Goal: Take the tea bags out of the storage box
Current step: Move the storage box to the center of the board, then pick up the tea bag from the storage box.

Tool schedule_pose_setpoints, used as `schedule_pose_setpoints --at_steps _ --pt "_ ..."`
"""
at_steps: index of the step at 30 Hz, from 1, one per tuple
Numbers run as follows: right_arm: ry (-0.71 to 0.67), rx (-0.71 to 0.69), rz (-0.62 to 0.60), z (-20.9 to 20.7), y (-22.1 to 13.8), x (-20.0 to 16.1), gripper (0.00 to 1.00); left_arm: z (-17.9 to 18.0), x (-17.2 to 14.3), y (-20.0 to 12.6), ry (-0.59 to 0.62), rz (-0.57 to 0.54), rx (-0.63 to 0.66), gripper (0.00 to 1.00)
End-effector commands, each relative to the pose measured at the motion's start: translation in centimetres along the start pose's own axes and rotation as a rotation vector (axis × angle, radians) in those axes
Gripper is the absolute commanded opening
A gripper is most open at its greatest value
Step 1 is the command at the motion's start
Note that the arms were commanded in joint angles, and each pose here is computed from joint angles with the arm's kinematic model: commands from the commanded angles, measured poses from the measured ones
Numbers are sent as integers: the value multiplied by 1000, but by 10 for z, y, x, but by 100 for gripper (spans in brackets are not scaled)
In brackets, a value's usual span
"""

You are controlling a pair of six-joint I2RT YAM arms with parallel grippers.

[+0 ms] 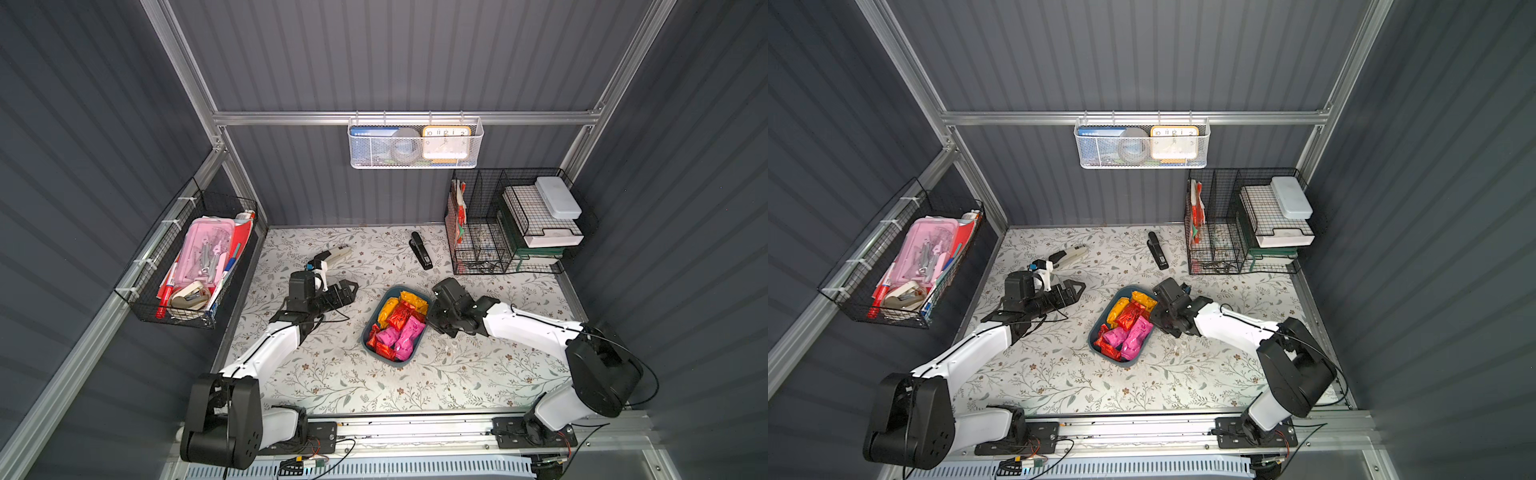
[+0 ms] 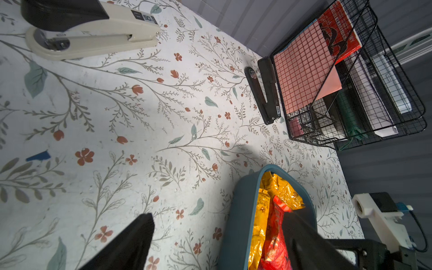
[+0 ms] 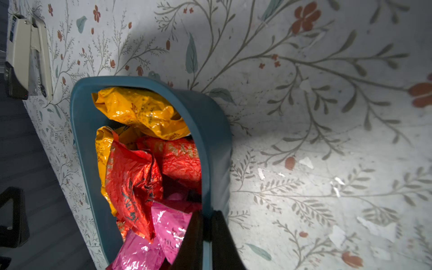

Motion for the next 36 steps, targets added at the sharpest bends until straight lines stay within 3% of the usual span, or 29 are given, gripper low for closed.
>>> schedule_pose_setpoints --at_steps 1,14,19,24,27,32,36 --pt "-49 -36 -19 6 1 10 0 4 -13 -5 -12 37 21 90" --pt "-229 -16 59 55 39 51 3 -23 -66 8 -1 215 -161 82" --pt "-360 -15 85 70 30 56 21 -27 -72 15 -29 231 -196 76" --pt "-521 39 11 83 -13 60 49 -26 -66 17 -34 209 -186 72" --pt "-701 120 -4 93 -37 44 59 -25 -64 19 -40 202 -182 71" --pt "-1094 307 -45 110 -63 -24 61 -22 -59 17 -72 150 -157 68" --pt "-1213 332 53 106 -56 -62 61 -20 -53 16 -99 105 -140 67"
Point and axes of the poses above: each gripper's point midway between its finger pads, its own y axis out along the fingers, its own z axis along the line the jaws close on, x = y × z, the point moved 1 cm from there along -y, back along the fingers, and after that the axes turned 3 degrees about y, right-handed, at the moved point
